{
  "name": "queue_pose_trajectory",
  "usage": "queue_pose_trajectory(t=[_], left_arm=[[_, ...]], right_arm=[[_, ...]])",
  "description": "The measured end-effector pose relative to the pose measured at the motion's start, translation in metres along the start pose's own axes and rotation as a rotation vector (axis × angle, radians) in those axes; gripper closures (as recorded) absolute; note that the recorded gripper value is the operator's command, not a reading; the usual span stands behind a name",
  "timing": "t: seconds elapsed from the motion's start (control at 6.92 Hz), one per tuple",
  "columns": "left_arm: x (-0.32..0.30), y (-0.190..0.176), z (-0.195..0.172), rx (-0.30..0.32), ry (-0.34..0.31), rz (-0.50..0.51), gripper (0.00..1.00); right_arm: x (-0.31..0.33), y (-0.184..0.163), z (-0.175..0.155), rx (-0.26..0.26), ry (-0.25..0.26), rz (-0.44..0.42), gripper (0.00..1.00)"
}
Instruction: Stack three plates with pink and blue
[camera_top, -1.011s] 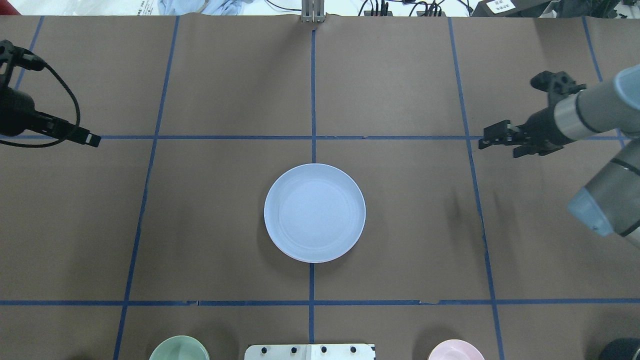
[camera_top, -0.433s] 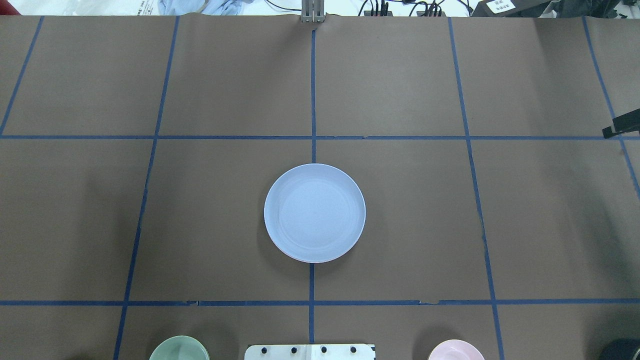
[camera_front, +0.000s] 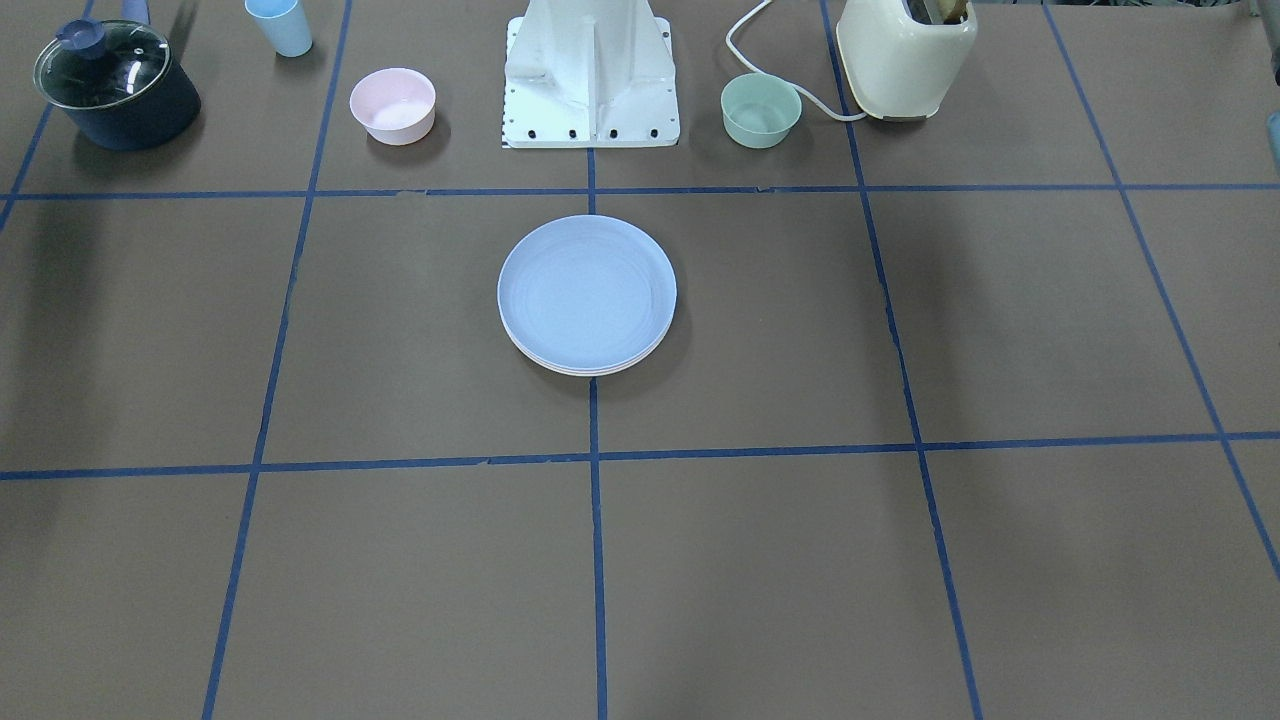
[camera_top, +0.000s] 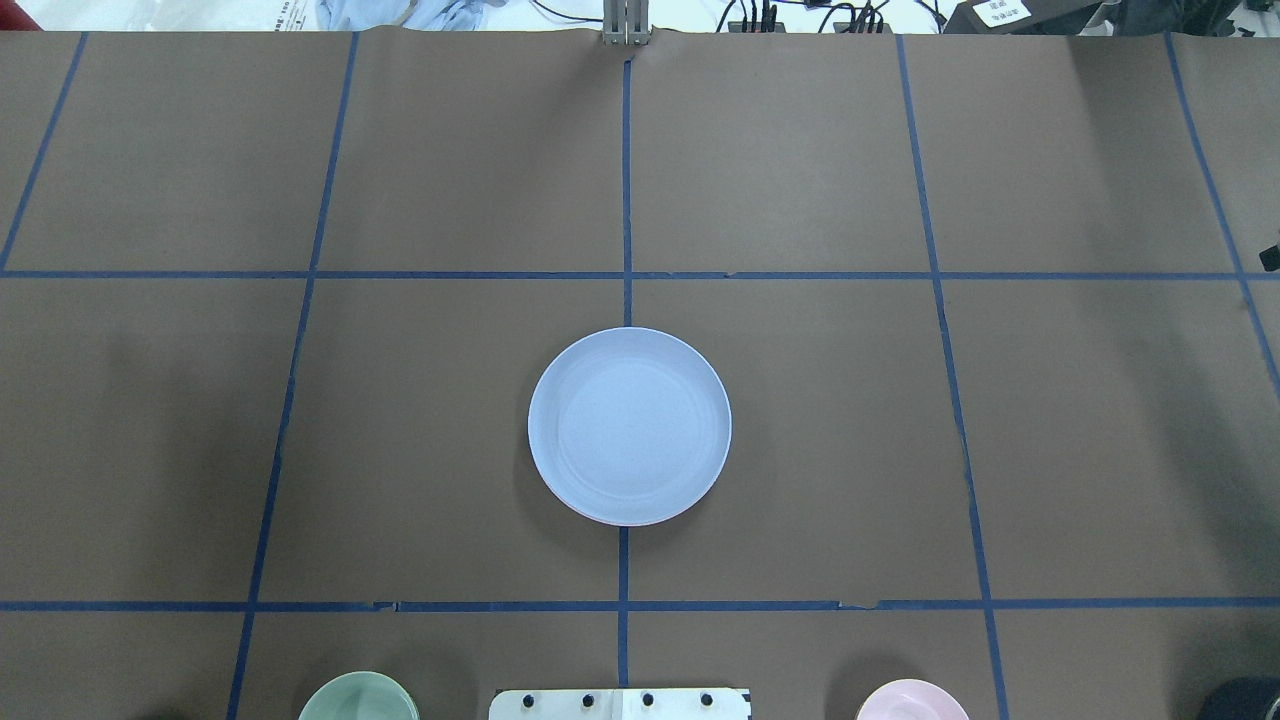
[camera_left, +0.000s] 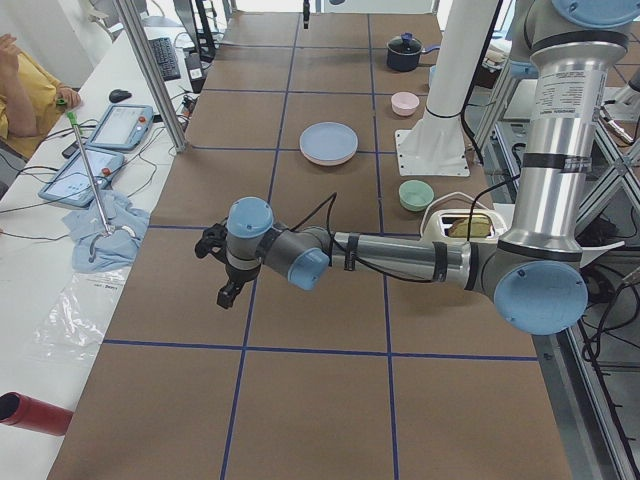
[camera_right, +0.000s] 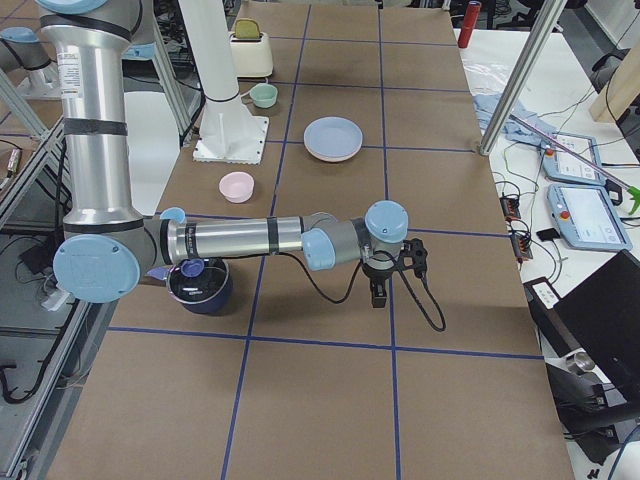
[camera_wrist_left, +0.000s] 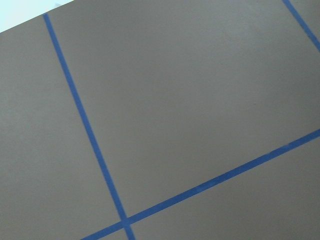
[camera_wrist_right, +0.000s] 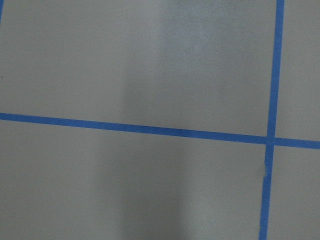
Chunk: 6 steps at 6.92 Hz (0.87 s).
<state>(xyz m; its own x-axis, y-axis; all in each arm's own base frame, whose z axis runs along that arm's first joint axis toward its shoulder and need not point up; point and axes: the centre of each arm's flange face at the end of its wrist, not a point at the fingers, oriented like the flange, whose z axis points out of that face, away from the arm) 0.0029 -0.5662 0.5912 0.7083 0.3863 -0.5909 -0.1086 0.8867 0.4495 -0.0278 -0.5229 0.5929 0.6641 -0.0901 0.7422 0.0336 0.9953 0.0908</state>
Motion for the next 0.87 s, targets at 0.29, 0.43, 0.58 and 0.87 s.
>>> queue_pose_trajectory(t=[0.29, 0.43, 0.58, 0.87], left_arm=[[-0.0066, -0.0051, 0.0032, -0.012, 0.000, -0.014, 0.00], [-0.0076, -0.0053, 0.0040, -0.014, 0.000, -0.019, 0.00], [-0.0081, -0.0053, 0.0038, -0.014, 0.000, -0.022, 0.00], [-0.0091, -0.0018, 0.0041, -0.010, -0.001, -0.019, 0.00]], right_arm=[[0.0031, -0.0079, -0.0032, -0.027, 0.005, -0.015, 0.00], [0.0032, -0.0095, -0.0035, -0.029, 0.006, -0.019, 0.00], [0.0029, -0.0103, -0.0041, -0.029, 0.006, -0.021, 0.00], [0.0024, -0.0105, -0.0054, -0.027, 0.007, -0.021, 0.00]])
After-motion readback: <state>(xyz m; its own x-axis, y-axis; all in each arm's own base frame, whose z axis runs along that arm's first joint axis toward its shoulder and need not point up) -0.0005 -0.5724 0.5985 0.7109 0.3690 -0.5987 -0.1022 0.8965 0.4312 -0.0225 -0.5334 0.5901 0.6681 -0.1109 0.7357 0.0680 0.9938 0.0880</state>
